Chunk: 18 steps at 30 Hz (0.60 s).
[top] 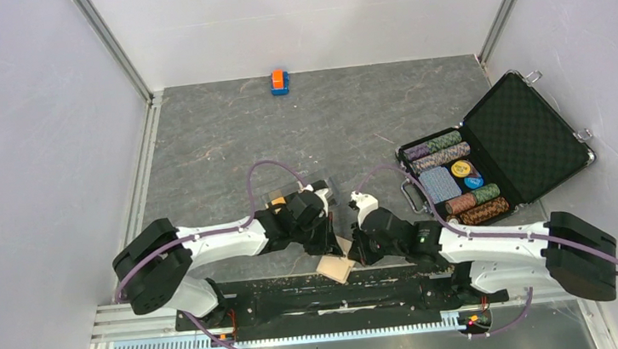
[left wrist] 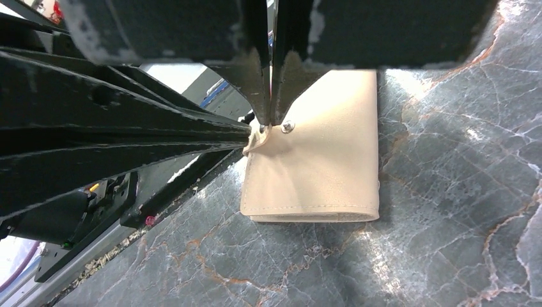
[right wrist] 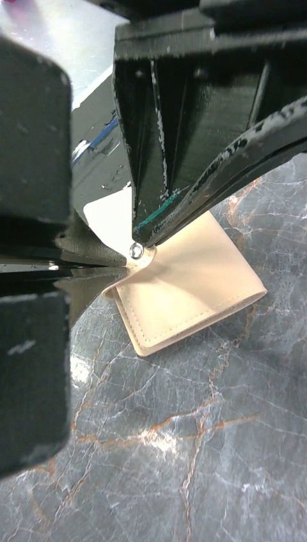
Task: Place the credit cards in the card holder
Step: Close the card holder at the center of the board.
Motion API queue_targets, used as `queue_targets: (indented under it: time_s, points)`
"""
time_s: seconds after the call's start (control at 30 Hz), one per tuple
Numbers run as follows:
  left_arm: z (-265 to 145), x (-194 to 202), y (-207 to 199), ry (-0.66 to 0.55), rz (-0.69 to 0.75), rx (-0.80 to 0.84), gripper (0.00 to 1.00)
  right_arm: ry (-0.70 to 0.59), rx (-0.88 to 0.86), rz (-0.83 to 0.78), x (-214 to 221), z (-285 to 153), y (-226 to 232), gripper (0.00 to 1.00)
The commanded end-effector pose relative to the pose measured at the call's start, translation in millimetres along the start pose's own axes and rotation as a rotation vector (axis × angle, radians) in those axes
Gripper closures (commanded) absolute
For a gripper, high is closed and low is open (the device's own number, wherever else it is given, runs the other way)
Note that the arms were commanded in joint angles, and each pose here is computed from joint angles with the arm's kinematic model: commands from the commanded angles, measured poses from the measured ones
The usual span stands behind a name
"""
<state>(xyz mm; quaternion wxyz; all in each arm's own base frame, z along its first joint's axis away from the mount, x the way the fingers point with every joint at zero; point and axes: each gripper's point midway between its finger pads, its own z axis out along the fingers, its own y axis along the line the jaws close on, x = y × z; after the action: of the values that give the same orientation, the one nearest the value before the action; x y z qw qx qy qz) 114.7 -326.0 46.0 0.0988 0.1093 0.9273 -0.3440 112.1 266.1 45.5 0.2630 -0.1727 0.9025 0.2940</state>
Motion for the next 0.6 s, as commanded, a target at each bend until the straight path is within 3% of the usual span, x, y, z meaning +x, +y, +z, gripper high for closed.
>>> queue_targets:
  time_s: [0.0,0.57]
  points:
    - [-5.7,-8.9,1.0,-0.044,0.017,-0.018,0.98,-0.023,-0.069,-0.022,-13.2,5.0,20.7,1.0]
    - [5.4,-0.8,15.4,0.006,0.022,-0.07,0.98,-0.032,-0.088,-0.028,-21.0,14.7,30.1,1.0]
